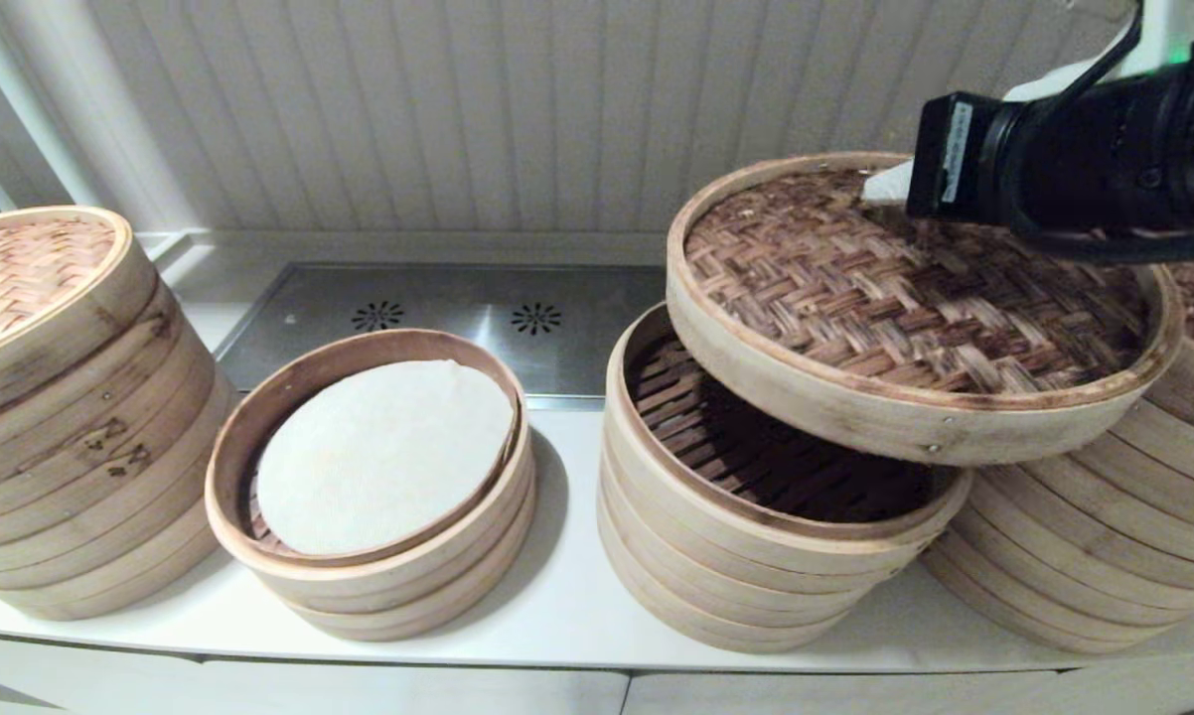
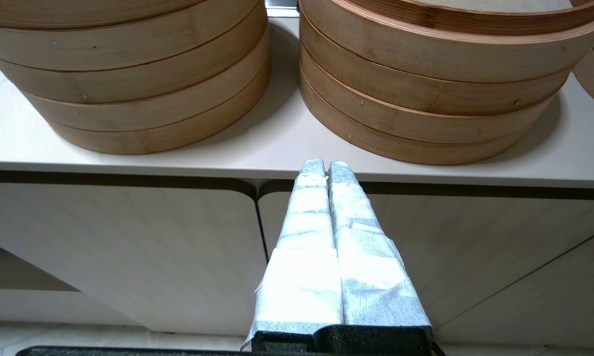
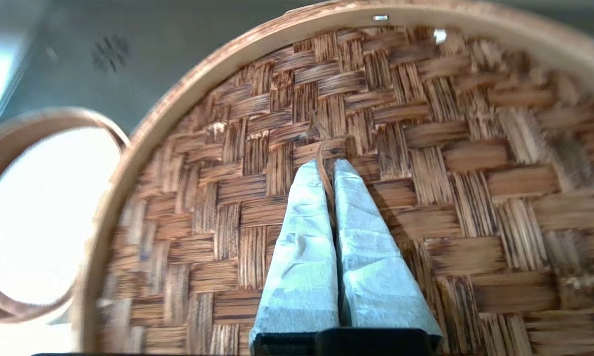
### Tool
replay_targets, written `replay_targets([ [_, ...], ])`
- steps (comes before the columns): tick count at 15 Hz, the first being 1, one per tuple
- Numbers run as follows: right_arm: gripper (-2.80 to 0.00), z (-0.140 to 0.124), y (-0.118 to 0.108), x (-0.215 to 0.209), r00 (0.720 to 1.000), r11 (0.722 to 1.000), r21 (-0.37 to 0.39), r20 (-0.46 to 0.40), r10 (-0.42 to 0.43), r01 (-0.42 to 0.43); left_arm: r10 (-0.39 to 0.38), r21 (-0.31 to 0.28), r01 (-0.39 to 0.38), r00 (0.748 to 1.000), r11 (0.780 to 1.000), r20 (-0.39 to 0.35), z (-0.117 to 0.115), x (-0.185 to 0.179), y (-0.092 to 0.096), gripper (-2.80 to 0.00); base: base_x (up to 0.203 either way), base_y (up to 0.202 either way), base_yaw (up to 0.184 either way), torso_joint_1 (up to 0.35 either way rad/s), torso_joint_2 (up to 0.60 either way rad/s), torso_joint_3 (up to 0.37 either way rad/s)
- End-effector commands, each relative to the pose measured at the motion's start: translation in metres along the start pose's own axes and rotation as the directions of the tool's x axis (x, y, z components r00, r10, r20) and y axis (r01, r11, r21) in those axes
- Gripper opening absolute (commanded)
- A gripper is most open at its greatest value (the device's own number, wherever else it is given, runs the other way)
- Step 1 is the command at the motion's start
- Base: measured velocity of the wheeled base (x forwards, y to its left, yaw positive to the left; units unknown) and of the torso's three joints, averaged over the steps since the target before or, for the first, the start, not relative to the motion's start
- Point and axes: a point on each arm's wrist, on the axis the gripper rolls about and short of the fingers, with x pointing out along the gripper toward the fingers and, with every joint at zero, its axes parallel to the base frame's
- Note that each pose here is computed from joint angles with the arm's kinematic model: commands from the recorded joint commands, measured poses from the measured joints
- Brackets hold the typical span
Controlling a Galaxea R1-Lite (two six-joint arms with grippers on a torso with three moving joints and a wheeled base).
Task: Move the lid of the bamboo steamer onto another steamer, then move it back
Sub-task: Put the steamer
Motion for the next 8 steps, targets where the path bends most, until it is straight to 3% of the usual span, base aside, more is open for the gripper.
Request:
replay_targets([
  [1,-2.8,-0.011,0.002,0.012,0.999,1.0,-0.013,-0.047,-0.008,0.007,0.0,0.0,0.0,1.0,1.0,-0.001,0.0,0.0,0.0,-2.8,0.0,0.0,0.0,0.0,0.0,0.0],
  [4,-2.8,-0.023,0.003,0.024,0.996,1.0,-0.004,-0.091,-0.018,0.018,0.0,0.002,0.0,1.0,1.0,-0.001,0.0,0.0,0.0,-2.8,0.0,0.0,0.0,0.0,0.0,0.0],
  [8,-2.8,-0.011,0.005,0.021,1.0,1.0,0.01,-0.024,-0.004,0.005,0.0,0.002,0.0,1.0,1.0,-0.001,0.0,0.0,0.0,-2.8,0.0,0.0,0.0,0.0,0.0,0.0],
])
